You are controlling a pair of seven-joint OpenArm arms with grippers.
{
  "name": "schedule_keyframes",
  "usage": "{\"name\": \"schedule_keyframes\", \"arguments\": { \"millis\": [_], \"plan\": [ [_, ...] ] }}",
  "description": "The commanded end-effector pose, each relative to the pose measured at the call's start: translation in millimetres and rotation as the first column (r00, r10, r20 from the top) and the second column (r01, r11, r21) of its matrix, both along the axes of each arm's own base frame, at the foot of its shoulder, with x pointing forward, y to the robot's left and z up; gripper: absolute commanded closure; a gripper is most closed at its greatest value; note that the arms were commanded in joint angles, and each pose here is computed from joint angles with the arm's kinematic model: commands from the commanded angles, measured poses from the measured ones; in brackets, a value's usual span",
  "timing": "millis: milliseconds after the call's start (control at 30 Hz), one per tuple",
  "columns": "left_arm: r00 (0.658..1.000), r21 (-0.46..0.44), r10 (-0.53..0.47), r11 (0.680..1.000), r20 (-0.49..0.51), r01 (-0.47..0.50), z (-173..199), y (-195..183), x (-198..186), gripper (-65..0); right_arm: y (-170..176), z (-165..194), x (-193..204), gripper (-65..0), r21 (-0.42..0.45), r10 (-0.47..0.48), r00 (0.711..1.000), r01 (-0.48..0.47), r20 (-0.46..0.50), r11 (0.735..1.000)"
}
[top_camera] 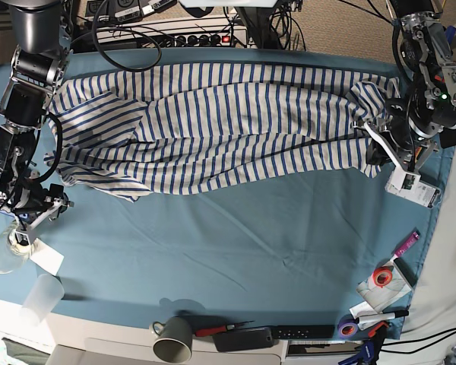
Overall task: Fold the T-shirt properly
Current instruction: 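Lift both hem corners and fold them toward the shoulder edge, then drag the hem over onto the shoulder edge with both grippers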
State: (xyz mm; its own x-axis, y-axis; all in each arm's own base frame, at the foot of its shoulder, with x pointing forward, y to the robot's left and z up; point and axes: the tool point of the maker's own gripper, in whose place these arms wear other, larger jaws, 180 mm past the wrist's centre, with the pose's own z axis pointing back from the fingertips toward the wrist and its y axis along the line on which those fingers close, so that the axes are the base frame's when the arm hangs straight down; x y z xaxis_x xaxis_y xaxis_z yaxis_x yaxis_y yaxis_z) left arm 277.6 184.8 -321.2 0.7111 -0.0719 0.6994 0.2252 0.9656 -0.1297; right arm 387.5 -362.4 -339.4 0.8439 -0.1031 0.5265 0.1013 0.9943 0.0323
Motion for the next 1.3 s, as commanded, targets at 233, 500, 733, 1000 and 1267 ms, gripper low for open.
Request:
{"name": "schedule_keyframes", "arguments": {
  "millis": [233,500,733,1000,1267],
  "plan": [
    [0.999,0.001,-0.006,1.0,0.046,0.006,11,1,6,0.0,13,-5,6,-26.4,-0.02,-0.051,0.998,0.051,-0.035,0.999],
    [0.999,0.0,-0.006,1.0,0.046,0.006,12,1,6,0.0,-1,-14,-8,-26.1,-0.112,-0.124,0.985,0.111,-0.116,0.987],
    [0.999,-0.001,-0.006,1.0,0.048,0.006,12,1,7,0.0,-1,-12,-7,0.0,-0.112,-0.123,0.986,0.111,-0.109,0.987],
    [0.999,-0.002,-0.005,1.0,0.053,0.005,12,1,7,0.0,-10,-4,-6,0.0,-0.127,-0.133,0.986,0.12,-0.099,0.985],
    [0.998,-0.005,-0.003,1.0,0.067,0.003,14,1,9,0.0,12,35,20,0.0,-0.065,-0.055,0.997,0.059,0.06,0.996]
  ]
}}
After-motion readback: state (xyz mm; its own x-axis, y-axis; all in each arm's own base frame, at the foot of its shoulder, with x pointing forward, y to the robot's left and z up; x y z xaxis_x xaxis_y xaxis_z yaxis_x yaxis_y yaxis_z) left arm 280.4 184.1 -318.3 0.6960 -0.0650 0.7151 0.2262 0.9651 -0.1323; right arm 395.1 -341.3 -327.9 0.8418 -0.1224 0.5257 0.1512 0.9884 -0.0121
